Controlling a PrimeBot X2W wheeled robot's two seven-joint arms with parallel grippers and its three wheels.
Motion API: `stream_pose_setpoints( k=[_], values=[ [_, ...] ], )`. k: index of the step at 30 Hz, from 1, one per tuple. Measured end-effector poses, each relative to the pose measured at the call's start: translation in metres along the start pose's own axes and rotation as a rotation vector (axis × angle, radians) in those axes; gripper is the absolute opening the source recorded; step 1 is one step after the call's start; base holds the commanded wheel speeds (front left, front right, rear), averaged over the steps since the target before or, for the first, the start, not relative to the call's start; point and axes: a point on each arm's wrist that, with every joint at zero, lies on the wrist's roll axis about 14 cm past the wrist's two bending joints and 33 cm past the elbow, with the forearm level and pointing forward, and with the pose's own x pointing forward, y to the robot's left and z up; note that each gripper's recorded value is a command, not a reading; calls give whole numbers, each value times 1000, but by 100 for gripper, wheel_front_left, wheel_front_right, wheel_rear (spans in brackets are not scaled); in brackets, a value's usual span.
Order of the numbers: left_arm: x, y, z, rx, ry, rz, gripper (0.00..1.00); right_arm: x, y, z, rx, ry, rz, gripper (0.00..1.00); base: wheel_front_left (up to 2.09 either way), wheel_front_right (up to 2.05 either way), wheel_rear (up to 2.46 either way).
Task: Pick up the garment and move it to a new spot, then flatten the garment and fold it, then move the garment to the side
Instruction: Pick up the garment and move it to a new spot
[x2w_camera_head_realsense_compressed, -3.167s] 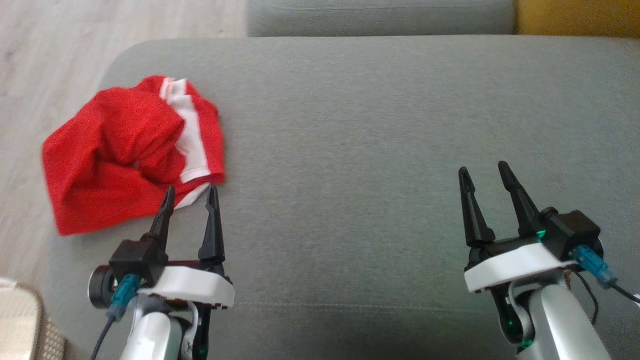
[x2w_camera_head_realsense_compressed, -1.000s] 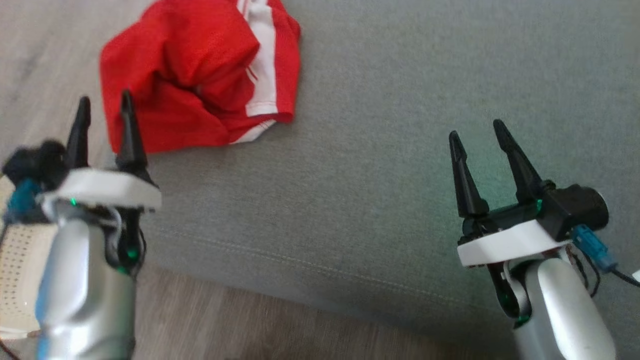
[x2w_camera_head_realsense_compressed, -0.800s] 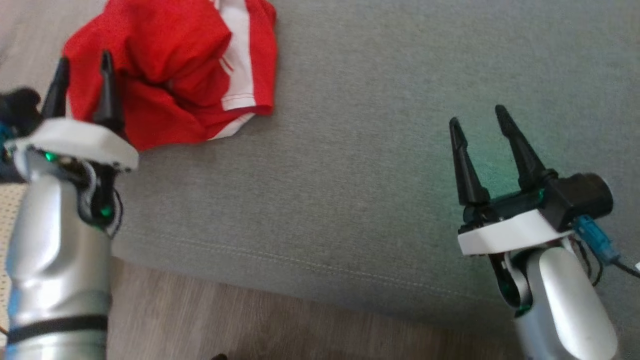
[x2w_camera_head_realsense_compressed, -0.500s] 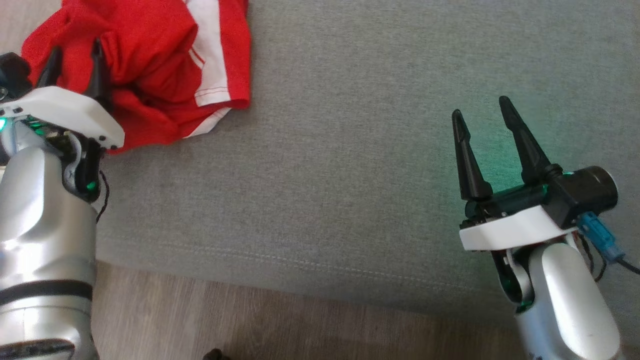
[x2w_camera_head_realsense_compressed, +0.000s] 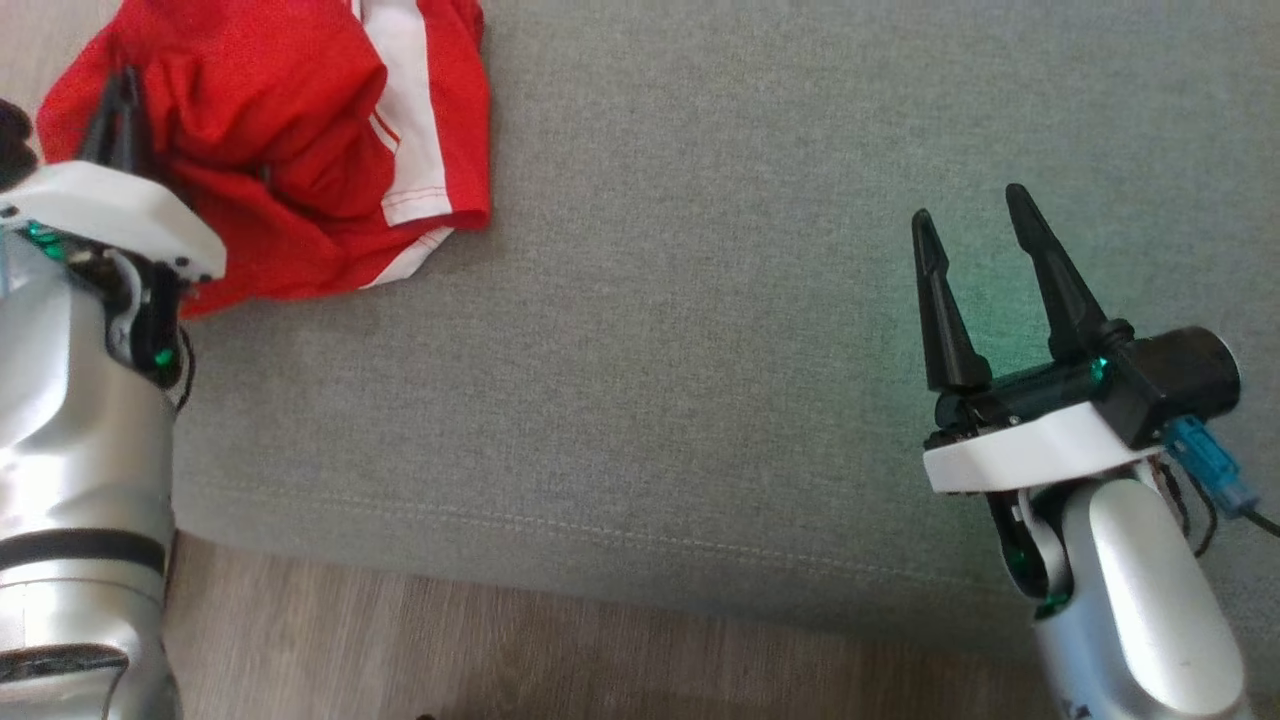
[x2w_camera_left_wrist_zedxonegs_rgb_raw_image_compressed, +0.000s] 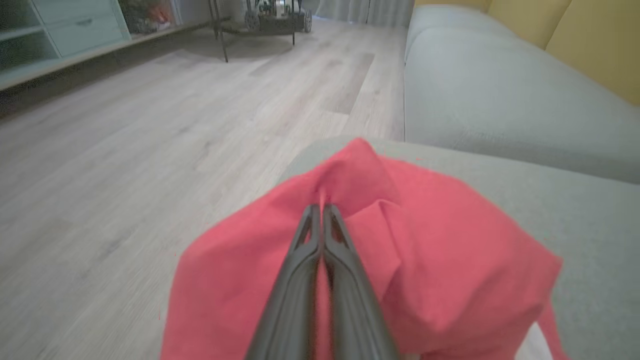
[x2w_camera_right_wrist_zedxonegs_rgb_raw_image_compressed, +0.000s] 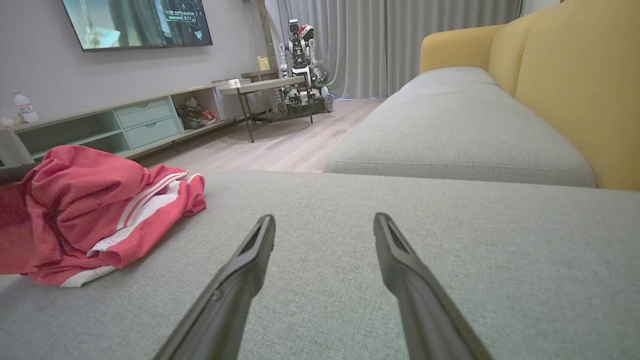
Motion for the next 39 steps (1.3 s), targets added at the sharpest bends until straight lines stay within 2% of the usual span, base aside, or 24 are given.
stream_pose_setpoints(
  k=[5,6,8,9,10,14,18,23,39],
  values=[
    [-4,-7,56,-3,-178,-29,0,-2,4,14,7,-27,3,100,0,0,0],
    [-4,-7,56,-3,-178,-29,0,-2,4,14,7,-27,3,100,0,0,0],
    [-9,-13,87,-3,-269,-49,0,-3,6,20,10,-38,4,100,0,0,0],
    [-17,-20,127,1,-390,-73,0,-5,7,27,14,-51,5,100,0,0,0],
    [-23,-25,146,4,-447,-86,0,-6,8,31,16,-58,5,100,0,0,0],
    [-49,-48,196,13,-623,-152,0,-11,7,44,22,-83,-4,100,0,0,0],
    [-64,-81,213,8,-697,-240,0,-18,-1,53,22,-101,-32,100,0,0,0],
    [-78,-141,232,-12,-748,-397,0,-29,-17,62,21,-116,-83,100,0,0,0],
    [-104,-358,207,-120,-642,-949,0,-65,-90,110,-16,-239,-286,100,0,0,0]
  ],
)
